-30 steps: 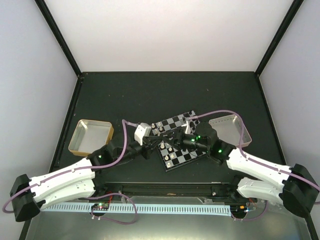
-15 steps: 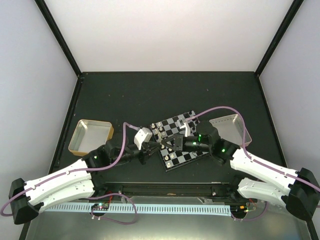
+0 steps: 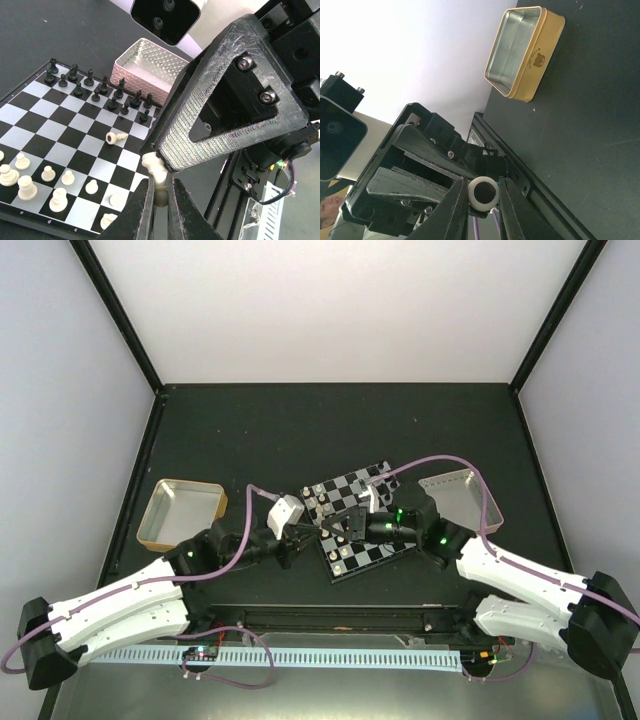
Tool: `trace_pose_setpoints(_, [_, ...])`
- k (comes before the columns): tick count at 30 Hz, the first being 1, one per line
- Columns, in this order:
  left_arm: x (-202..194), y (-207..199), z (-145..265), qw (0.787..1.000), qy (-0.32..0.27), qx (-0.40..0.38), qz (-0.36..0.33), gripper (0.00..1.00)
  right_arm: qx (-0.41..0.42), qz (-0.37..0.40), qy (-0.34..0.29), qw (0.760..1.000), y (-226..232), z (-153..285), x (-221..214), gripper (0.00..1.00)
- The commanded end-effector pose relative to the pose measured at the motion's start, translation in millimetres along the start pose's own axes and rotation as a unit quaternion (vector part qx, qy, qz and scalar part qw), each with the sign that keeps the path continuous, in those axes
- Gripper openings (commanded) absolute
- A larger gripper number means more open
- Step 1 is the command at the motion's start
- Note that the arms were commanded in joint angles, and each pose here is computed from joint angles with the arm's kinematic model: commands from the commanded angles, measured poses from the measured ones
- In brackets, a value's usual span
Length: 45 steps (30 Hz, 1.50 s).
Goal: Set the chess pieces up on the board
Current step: Place the chess piece on the chessboard.
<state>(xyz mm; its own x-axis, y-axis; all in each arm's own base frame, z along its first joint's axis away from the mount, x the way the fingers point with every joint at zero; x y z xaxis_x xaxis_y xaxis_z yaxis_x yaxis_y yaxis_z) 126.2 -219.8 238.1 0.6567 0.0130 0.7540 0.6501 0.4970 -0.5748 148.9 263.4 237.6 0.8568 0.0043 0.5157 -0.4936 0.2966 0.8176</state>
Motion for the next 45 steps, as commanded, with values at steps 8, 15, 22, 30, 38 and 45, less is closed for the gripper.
trace_pose_setpoints(8, [23.6, -27.1, 8.1, 0.997, -0.032, -0.061, -0.025, 0.02, 0.025, 0.012, -0.018, 0.999, 8.8, -0.8, 4.1, 0.3])
trace_pose_setpoints(15, [27.0, -24.0, 11.7, 0.998, -0.048, -0.045, -0.014, 0.11, 0.039, -0.024, -0.044, 0.998, 3.2, 0.7, 2.1, 0.09])
trace_pose_setpoints(22, [28.8, -34.5, 12.3, 0.988, -0.088, -0.124, 0.033, 0.25, 0.13, -0.103, -0.093, 0.982, 10.7, 9.6, 3.6, 0.04])
trace_pose_setpoints(30, [34.8, -32.3, 9.4, 0.984, -0.115, -0.123, 0.051, 0.33, 0.158, -0.122, -0.11, 0.974, 22.5, 19.1, 9.2, 0.05])
trace_pose_setpoints(38, [33.7, -30.6, 13.7, 0.985, -0.119, -0.115, 0.041, 0.33, 0.184, -0.141, -0.135, 0.963, 26.2, 25.1, 13.5, 0.05])
trace_pose_setpoints(45, [39.6, -33.2, 17.2, 0.983, -0.138, -0.117, 0.027, 0.27, 0.189, -0.137, -0.123, 0.965, 29.9, 20.9, 15.9, 0.05])
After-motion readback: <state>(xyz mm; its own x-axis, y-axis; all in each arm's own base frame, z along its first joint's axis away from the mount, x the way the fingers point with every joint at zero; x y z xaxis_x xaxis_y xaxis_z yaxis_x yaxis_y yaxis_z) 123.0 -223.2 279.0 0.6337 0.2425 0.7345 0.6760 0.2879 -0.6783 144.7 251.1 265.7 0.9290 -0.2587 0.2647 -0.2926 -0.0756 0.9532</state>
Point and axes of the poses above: each gripper's point midway between its finger pads, its own z axis back along the fingers, its own y axis along the line the jaws close on, x = y × z, the point moved 6 cm from there along z, back along the fingers, and after that the axes turned 13 degrees about z, right-handed, at the moved point
